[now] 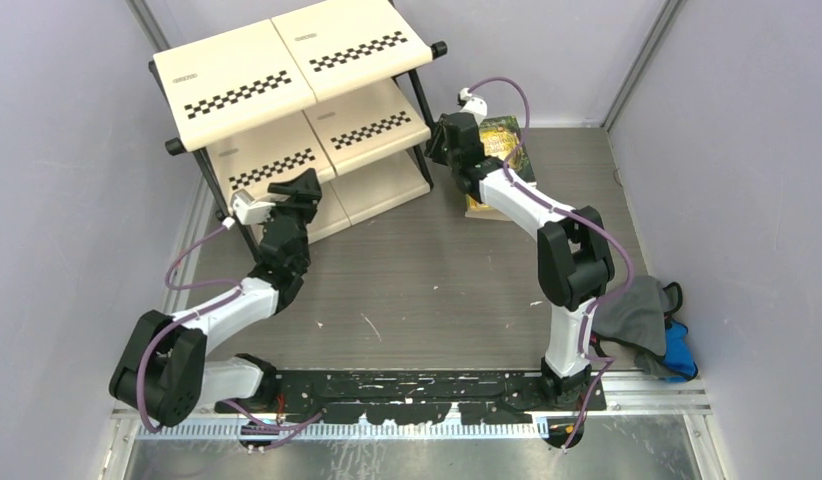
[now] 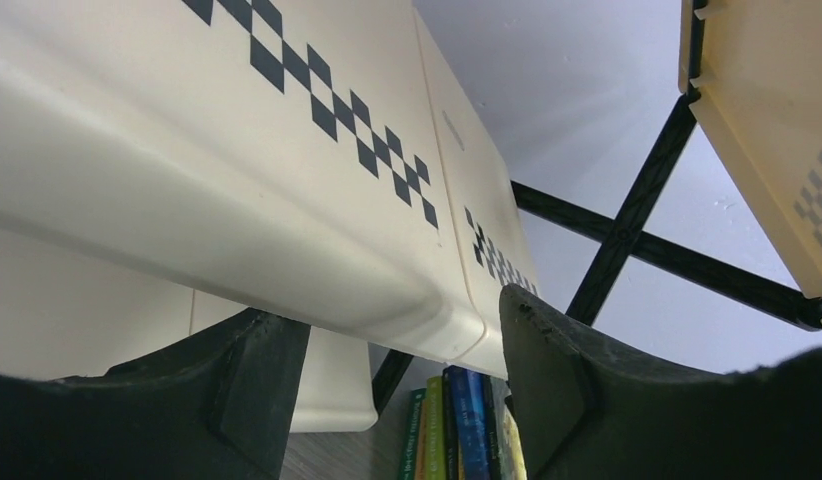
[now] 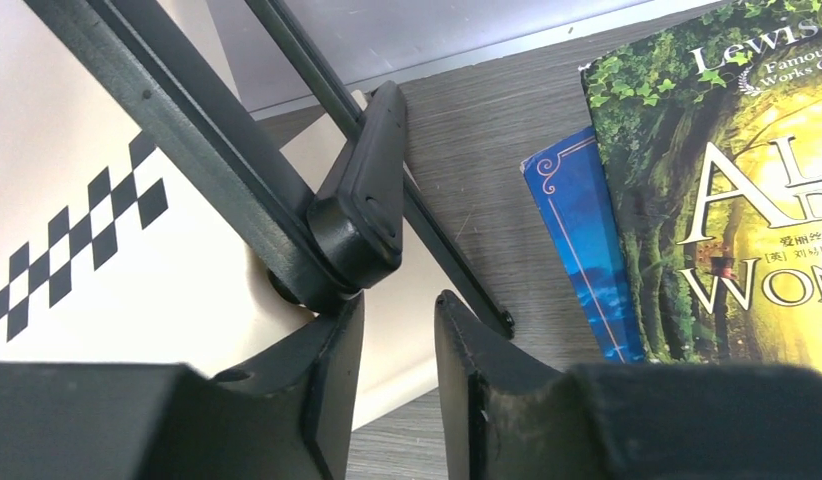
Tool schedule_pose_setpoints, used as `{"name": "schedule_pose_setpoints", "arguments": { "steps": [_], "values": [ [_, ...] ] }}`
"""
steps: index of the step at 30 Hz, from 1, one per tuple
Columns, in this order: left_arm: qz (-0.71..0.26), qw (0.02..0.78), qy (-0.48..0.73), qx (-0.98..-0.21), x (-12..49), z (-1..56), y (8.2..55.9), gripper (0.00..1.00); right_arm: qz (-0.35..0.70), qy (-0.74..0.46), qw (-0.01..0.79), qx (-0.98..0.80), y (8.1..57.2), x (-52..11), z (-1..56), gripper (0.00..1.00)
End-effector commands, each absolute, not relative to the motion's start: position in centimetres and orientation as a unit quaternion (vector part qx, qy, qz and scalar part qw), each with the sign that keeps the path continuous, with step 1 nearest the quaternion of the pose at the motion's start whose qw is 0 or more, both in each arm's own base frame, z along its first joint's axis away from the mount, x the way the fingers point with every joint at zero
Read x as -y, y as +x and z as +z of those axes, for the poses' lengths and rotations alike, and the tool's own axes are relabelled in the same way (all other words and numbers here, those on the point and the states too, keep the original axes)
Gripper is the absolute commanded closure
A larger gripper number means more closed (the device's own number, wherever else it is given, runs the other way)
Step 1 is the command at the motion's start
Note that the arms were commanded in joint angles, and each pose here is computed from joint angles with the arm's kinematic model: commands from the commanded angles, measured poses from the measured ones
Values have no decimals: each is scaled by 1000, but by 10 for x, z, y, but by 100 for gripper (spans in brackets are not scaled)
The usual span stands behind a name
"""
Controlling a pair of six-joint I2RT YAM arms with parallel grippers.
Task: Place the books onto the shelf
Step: Adjust the shelf at the center of the board.
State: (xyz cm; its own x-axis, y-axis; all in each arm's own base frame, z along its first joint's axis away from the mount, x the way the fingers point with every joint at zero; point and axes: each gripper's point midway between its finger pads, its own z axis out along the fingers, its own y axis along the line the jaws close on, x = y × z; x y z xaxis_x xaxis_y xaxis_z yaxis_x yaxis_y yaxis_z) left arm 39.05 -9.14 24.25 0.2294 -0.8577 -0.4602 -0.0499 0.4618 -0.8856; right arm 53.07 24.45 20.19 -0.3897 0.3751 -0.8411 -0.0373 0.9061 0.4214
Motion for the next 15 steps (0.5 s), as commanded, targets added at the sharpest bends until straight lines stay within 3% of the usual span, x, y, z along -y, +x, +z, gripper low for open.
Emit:
{"name": "schedule_pose_setpoints", "arguments": {
  "steps": [1,8,15],
  "values": [
    [-302,687,-401,-525,89,272,387,30,218,111,585,-773,532,-243,252,57],
    [-293,694,-382,-536,88,280,381,30,198,123,584,-778,514,-222,248,32],
    [-291,695,-348,-557,96,286,379,30,184,135,588,-776,492,-202,252,27]
  ]
}}
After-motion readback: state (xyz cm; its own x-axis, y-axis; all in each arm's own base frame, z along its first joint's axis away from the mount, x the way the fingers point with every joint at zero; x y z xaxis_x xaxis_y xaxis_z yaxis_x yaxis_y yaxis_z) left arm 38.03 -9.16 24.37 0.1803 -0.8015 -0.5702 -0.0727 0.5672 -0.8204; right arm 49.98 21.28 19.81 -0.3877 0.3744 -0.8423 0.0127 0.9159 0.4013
